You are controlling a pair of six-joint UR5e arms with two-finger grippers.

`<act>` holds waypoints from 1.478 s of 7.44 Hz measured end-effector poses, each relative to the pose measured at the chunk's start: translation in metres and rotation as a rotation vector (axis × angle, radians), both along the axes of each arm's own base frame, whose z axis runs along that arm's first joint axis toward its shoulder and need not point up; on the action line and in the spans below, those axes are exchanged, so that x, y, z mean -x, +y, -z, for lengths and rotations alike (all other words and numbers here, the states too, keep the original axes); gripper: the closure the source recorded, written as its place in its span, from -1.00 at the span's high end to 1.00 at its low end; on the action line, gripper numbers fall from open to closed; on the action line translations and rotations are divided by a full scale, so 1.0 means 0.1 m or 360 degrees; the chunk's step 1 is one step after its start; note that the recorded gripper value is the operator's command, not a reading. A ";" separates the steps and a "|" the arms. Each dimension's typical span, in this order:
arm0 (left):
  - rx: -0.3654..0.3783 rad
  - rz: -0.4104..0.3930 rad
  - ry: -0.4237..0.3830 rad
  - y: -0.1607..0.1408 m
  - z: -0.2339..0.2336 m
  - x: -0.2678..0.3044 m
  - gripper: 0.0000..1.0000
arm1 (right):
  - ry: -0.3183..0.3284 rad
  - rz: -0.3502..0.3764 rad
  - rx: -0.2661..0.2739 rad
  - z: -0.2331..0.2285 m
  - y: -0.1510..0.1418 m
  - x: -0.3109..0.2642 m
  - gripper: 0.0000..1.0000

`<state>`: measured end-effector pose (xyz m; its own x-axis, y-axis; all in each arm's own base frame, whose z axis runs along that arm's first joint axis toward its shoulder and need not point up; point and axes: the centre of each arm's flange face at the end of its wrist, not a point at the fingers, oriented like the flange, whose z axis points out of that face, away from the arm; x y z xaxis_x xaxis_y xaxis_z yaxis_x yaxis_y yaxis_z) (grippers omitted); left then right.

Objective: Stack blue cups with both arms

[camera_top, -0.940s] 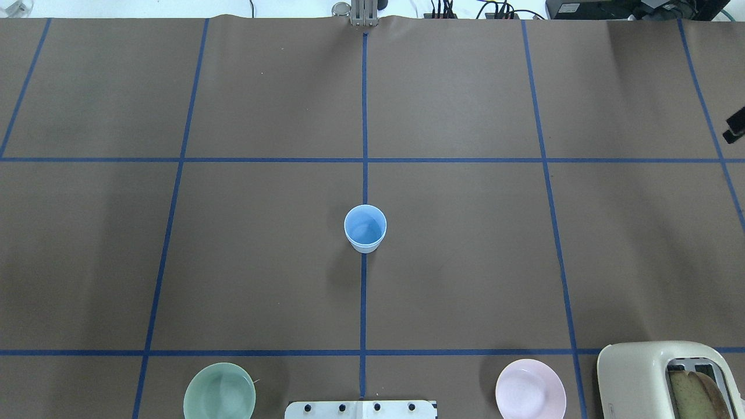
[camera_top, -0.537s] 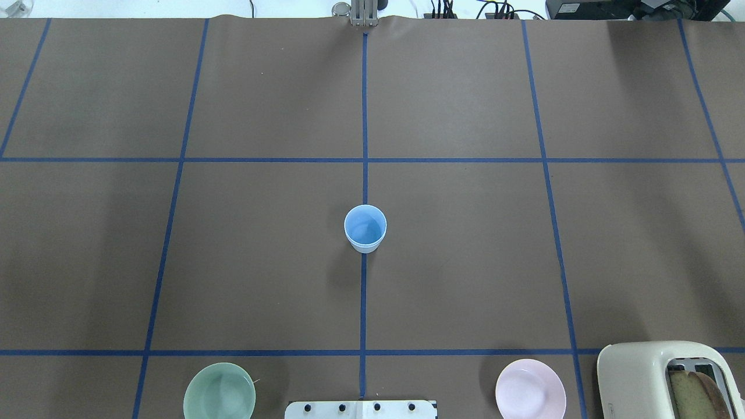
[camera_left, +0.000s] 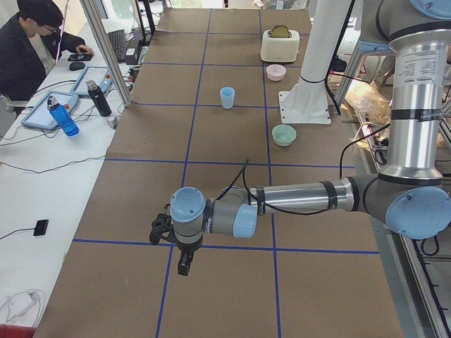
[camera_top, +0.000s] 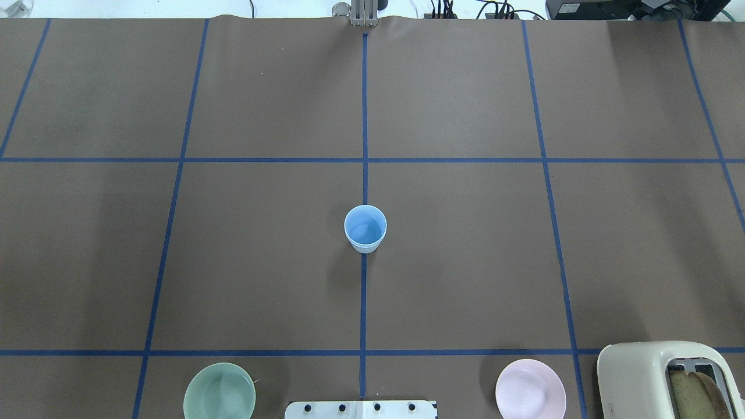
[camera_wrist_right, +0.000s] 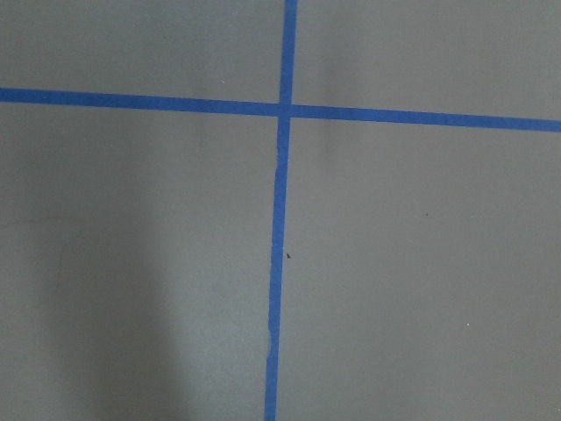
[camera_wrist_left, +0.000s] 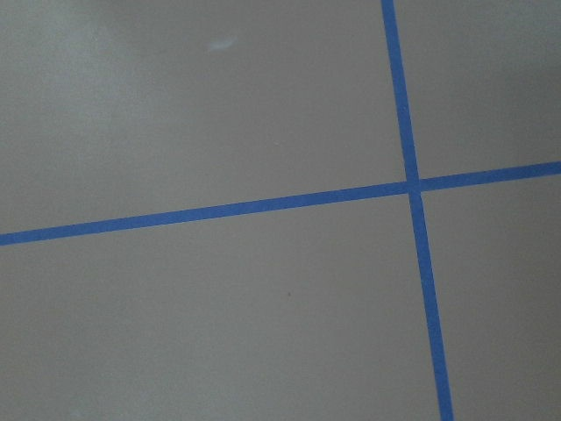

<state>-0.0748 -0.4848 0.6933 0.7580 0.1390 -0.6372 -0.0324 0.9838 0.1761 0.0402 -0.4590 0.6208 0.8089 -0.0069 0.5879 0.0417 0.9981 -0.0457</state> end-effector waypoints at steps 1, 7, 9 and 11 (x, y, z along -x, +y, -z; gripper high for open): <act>-0.0007 0.0000 0.0003 0.02 -0.01 0.00 0.98 | -0.0006 -0.0009 -0.0020 -0.05 0.02 -0.02 1.00; 0.0007 -0.0012 0.0101 0.10 -0.03 -0.05 0.98 | -0.0013 -0.0015 -0.0054 -0.05 -0.01 -0.02 1.00; 0.0009 -0.0012 0.0100 0.11 -0.04 -0.05 0.98 | -0.0014 -0.0014 -0.0055 -0.05 -0.01 -0.02 1.00; 0.0011 -0.0012 0.0100 0.11 -0.04 -0.05 0.98 | -0.0013 -0.0012 -0.0053 -0.05 -0.01 -0.02 1.00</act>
